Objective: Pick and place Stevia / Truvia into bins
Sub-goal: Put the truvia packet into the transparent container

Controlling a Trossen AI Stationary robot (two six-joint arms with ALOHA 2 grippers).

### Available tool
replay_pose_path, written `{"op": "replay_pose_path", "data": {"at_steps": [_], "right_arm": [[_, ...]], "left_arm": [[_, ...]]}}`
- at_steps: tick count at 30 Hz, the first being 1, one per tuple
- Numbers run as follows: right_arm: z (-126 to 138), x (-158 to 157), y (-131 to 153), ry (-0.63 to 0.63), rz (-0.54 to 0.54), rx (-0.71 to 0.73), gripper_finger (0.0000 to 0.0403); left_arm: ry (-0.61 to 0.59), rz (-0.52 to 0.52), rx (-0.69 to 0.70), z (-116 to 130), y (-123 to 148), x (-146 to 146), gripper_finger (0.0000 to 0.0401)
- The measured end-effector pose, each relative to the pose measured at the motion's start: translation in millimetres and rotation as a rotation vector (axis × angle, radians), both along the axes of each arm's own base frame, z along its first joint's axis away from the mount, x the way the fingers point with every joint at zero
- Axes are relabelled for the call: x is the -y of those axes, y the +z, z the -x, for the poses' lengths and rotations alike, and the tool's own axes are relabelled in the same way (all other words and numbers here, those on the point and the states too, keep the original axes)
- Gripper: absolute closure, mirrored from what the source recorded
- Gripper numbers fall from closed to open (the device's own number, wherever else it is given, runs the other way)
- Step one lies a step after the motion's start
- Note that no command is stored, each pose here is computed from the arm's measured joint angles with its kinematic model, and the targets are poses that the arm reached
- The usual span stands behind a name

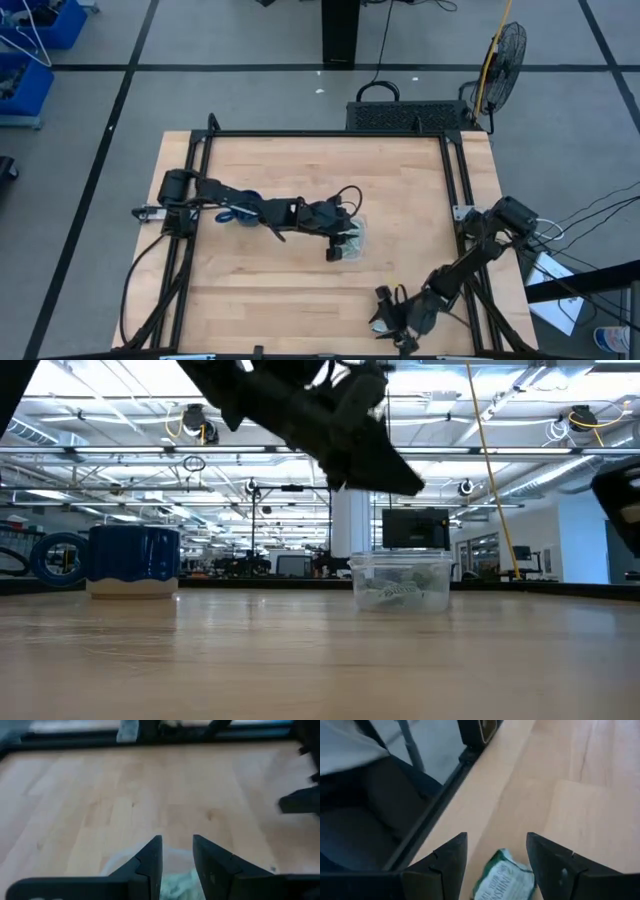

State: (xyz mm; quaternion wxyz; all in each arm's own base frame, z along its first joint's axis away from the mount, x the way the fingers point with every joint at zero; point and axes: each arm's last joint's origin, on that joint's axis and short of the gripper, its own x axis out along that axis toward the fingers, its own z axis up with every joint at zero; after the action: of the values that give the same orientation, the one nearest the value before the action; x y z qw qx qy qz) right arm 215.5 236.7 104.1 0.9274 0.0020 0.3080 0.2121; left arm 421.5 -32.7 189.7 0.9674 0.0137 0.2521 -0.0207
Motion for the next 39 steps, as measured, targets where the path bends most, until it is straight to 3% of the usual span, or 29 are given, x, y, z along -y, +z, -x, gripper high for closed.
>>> {"op": "replay_pose_path", "data": {"at_steps": [6, 12, 16, 23, 39], "right_arm": [[12.3, -2.2, 3.2, -0.052, 0.141, -0.039, 0.0206], [8.7, 8.0, -4.1, -0.140, 0.076, -0.124, 0.0206], [4.2, 9.7, -2.7, -0.113, 0.033, -0.138, 0.0206], [2.9, 13.0, -4.0, -0.113, 0.056, -0.147, 0.0210], [-1.9, 26.5, -8.8, -0.128, 0.082, -0.140, 0.0354]], "left_arm": [[-0.016, -0.001, 0.038, 2.9, 12.9, 5.3, 0.0286], [-0.016, 0.001, 0.049, 4.5, 17.8, 5.6, 0.0286], [-0.025, -0.017, 0.050, 4.4, 17.5, 5.4, 0.0286], [-0.027, -0.061, 0.040, 4.9, 16.5, 4.3, 0.0286], [-0.009, -0.098, -0.009, 5.9, 12.3, -11.8, 0.0286]]}}
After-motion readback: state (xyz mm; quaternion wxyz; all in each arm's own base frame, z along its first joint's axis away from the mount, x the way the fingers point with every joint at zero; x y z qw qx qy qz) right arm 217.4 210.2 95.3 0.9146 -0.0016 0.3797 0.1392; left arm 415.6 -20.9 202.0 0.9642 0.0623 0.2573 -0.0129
